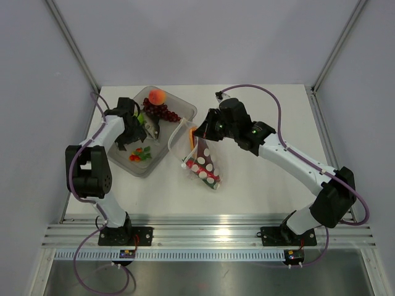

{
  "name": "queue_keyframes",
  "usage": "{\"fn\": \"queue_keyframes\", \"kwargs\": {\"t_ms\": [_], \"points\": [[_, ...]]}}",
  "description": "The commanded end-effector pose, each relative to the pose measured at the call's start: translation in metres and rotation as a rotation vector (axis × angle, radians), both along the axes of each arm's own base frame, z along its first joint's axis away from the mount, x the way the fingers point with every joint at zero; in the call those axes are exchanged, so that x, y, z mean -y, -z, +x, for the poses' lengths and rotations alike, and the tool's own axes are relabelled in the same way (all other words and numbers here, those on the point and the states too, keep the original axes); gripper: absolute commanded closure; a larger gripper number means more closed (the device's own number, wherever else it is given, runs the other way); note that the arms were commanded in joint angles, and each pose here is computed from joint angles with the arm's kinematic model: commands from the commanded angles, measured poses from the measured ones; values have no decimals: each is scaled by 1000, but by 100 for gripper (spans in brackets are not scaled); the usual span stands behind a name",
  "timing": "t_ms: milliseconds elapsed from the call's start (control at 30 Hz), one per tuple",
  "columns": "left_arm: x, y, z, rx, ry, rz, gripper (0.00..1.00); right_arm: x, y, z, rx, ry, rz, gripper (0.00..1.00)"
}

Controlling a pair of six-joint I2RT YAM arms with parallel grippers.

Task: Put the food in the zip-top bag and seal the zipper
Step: Pick up the fake fruit from the bin.

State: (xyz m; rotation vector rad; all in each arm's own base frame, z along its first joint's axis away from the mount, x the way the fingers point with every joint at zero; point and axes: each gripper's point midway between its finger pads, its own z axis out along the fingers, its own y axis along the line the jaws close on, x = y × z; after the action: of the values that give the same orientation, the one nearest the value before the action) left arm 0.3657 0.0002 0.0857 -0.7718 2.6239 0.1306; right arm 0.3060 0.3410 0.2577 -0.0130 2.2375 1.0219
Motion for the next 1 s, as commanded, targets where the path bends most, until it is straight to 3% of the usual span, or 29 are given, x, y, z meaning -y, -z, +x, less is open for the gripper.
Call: {"fn": "queue_keyframes", "kwargs": {"t_ms": [0,100,233,567,833,967], "points": [[-7,6,15,55,-86,-4,22,-7,-30,-6,59,-31,63,100],[-7,17,13,29,-113,-15,24,-7,-28,-7,57,-33,58,100],[-12,27,4,-7,-163,10,36,-7,-27,-7,53,-32,59,100],[-2,43,1,-15,-136,-36,50,-11,-28,-5,48,-38,67,100],[-2,41,-4,-7,-103,3,48,-13,-29,-3,45,-39,69,100],[-1,41,-6,-9,-92,13,58,-15,-30,-3,44,-45,75,100]]}}
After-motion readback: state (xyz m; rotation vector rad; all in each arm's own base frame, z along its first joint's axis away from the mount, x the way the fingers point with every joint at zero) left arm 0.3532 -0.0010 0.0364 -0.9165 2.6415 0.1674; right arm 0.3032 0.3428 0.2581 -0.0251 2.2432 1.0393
